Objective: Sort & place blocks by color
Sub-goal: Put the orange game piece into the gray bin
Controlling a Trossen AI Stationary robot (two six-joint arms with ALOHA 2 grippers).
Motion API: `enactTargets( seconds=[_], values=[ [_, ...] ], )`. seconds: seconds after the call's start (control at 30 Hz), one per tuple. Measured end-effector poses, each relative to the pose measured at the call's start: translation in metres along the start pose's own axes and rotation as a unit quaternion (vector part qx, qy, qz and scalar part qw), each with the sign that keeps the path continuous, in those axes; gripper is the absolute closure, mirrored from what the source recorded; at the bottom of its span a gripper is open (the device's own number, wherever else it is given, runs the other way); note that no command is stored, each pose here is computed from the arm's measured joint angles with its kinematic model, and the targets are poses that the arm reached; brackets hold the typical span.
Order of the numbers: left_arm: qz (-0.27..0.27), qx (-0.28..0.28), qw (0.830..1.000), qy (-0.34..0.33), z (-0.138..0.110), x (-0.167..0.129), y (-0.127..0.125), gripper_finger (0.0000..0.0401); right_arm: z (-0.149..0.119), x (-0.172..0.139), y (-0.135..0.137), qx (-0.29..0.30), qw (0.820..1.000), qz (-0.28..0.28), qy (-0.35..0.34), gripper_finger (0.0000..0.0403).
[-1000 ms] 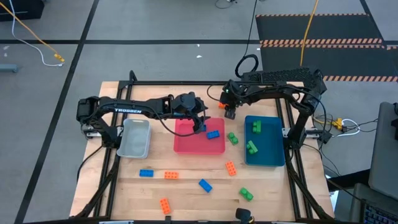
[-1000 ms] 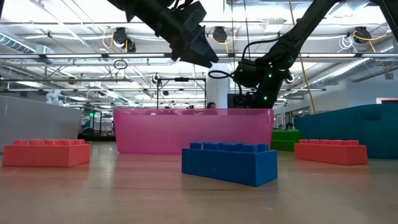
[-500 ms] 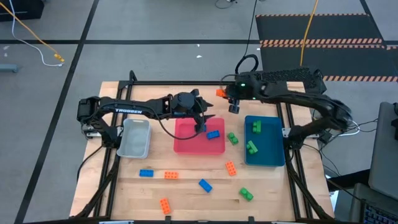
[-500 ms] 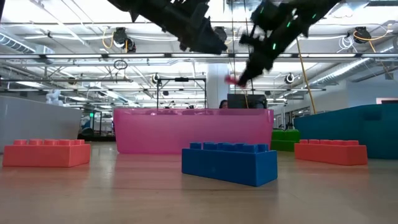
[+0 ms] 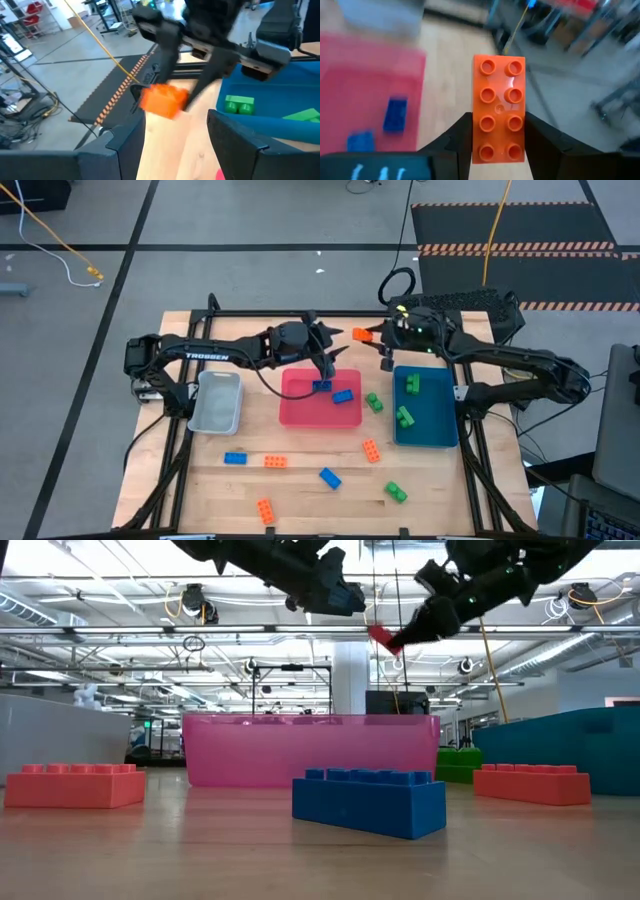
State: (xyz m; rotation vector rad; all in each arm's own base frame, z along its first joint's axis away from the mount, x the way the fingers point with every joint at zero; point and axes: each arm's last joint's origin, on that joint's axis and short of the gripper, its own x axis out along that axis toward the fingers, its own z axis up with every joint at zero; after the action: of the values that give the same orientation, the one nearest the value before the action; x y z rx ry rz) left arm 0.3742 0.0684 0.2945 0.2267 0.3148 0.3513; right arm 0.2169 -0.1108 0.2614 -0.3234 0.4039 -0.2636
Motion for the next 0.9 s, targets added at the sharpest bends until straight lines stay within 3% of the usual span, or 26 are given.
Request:
enactTargets(
  seconds=[0.13, 0.43, 0.53, 0.67, 0.9],
  values=[
    [-0.009, -0.014, 1.0, 0.01, -0.001, -0.001, -0.004, 0.0156, 0.003, 0.001, 0.002, 0.022, 0.997, 0.028, -0.066, 0.0274],
    [0.002, -0.052, 0.999, 0.011, -0.001, -0.001, -0.005, 0.0054, 0.012, 0.002, 0.019, 0.014, 0.993, 0.065, -0.1, 0.0274],
    [-0.018, -0.058, 0.998, 0.004, 0.0, -0.001, -0.008, 0.0034, 0.015, 0.002, 0.022, 0.0, 0.991, 0.068, -0.113, 0.0274],
    [-0.04, -0.06, 0.997, -0.024, 0.006, -0.003, -0.015, 0.0029, 0.016, 0.002, 0.024, -0.001, 0.991, 0.071, -0.116, 0.0274],
    [-0.072, -0.065, 0.994, -0.057, 0.013, -0.005, -0.021, 0.0054, 0.013, 0.01, 0.026, -0.003, 0.989, 0.09, -0.114, 0.0274]
  ],
)
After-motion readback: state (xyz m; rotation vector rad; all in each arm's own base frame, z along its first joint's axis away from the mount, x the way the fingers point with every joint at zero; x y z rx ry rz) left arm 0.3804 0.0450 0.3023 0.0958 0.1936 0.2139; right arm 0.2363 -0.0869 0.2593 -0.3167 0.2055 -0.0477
